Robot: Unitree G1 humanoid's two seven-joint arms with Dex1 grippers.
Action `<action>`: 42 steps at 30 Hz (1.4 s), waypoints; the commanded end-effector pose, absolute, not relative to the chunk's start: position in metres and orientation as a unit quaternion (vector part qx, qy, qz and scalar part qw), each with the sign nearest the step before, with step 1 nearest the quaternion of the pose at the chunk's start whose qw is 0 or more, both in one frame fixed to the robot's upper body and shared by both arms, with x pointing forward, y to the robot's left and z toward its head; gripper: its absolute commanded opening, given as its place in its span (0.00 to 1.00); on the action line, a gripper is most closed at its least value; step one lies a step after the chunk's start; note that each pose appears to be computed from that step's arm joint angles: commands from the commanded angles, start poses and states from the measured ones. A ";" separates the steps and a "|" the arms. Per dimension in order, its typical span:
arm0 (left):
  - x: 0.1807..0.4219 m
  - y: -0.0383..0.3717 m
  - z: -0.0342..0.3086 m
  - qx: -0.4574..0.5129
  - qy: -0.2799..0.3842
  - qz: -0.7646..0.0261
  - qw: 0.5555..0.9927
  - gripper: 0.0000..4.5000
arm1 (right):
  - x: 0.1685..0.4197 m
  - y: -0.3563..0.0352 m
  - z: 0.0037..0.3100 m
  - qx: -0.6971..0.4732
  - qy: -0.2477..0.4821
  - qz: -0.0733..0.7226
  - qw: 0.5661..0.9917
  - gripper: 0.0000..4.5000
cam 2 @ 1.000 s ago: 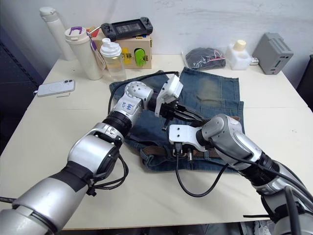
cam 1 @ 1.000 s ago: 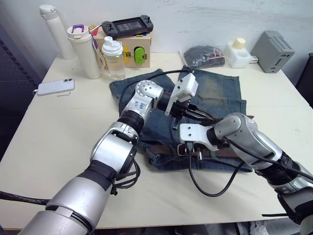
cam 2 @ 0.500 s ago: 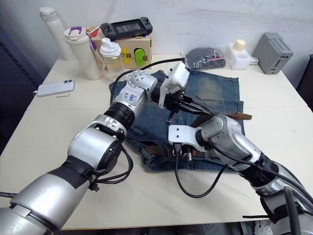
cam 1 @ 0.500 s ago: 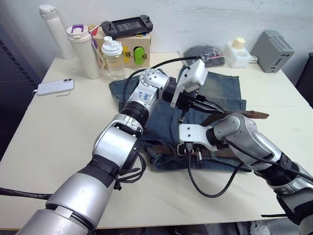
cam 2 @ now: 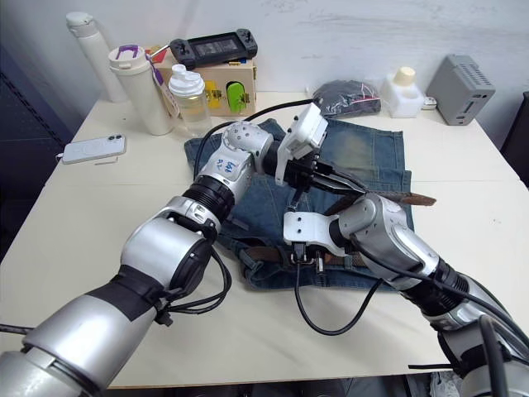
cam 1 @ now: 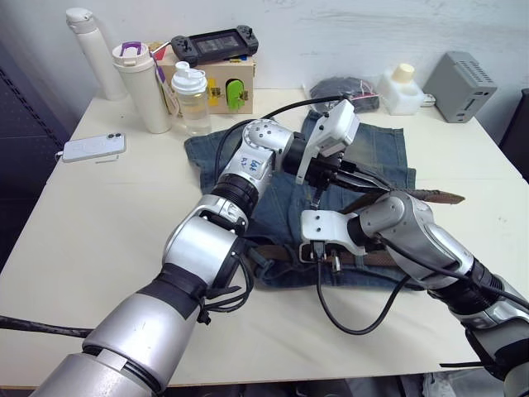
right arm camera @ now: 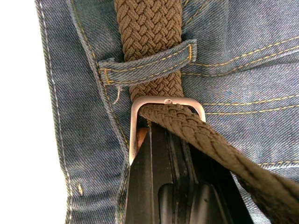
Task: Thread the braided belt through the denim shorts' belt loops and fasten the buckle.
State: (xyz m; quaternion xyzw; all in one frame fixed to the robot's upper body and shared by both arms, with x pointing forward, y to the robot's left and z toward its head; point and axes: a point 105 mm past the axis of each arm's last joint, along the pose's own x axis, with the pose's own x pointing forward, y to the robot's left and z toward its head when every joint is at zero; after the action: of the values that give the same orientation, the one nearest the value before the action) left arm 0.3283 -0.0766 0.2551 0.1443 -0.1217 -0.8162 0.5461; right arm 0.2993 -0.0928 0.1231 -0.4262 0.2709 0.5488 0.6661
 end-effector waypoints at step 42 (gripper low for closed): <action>0.322 0.068 0.191 0.206 -0.121 -0.583 0.777 0.00 | 0.247 -0.137 0.138 -0.347 0.109 0.224 0.904 0.99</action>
State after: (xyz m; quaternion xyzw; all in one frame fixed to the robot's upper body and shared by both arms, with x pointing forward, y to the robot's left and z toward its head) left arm 0.3253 0.0699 0.1751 0.1989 -0.0927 -0.5820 0.7830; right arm 0.2459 -0.1409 0.1130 -0.3227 0.1871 0.2683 0.8882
